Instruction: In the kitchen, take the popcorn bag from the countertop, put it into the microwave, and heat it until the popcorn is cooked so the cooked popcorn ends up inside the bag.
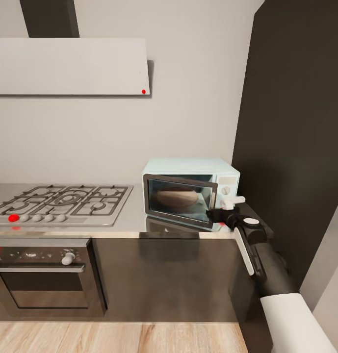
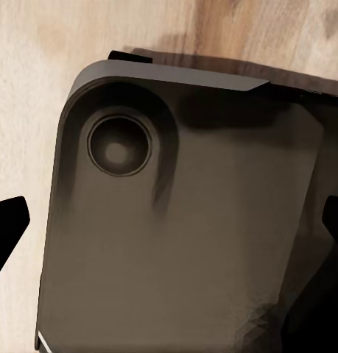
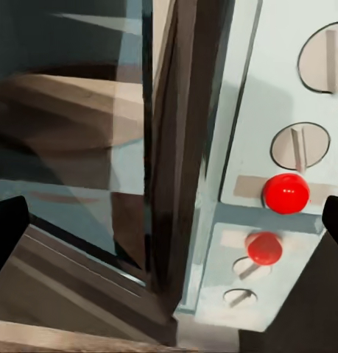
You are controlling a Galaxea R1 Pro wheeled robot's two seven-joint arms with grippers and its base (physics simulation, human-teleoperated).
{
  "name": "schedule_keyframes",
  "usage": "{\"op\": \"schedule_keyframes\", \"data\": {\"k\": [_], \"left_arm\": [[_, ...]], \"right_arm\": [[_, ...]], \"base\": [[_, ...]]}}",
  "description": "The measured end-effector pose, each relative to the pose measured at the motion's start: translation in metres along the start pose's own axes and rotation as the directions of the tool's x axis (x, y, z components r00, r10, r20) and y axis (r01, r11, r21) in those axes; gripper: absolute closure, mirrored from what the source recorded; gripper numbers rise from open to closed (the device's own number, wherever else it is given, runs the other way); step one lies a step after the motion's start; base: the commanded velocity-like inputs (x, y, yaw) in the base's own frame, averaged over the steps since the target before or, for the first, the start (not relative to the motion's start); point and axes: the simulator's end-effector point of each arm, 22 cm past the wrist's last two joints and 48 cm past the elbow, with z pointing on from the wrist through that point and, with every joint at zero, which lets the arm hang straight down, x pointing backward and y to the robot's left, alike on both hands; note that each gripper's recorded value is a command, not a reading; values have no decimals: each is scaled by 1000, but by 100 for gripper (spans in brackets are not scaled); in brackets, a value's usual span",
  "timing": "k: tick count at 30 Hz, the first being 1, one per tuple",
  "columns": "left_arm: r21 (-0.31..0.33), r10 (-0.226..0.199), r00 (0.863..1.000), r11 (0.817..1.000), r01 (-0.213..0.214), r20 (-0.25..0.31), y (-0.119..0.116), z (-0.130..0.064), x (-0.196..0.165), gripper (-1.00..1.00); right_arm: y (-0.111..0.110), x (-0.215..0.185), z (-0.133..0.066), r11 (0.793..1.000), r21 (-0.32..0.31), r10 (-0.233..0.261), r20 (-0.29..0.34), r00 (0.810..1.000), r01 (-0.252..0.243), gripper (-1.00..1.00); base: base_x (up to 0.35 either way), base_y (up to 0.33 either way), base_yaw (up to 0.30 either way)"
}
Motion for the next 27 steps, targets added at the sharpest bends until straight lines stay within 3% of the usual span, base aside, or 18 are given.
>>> {"op": "schedule_keyframes", "data": {"k": [6,16,27], "left_arm": [[0,0,1000,1000,0,0,0,0,0,-100],[0,0,1000,1000,0,0,0,0,0,-100],[0,0,1000,1000,0,0,0,0,0,-100]], "right_arm": [[-16,4,-3,999,-25,-29,-12,1000,29,-100],[-63,13,-6,997,34,-70,-39,997,72,-100],[-74,15,-6,995,64,-69,-43,997,72,-100]], "base": [[0,0,0],[0,0,0],[0,0,0]]}}
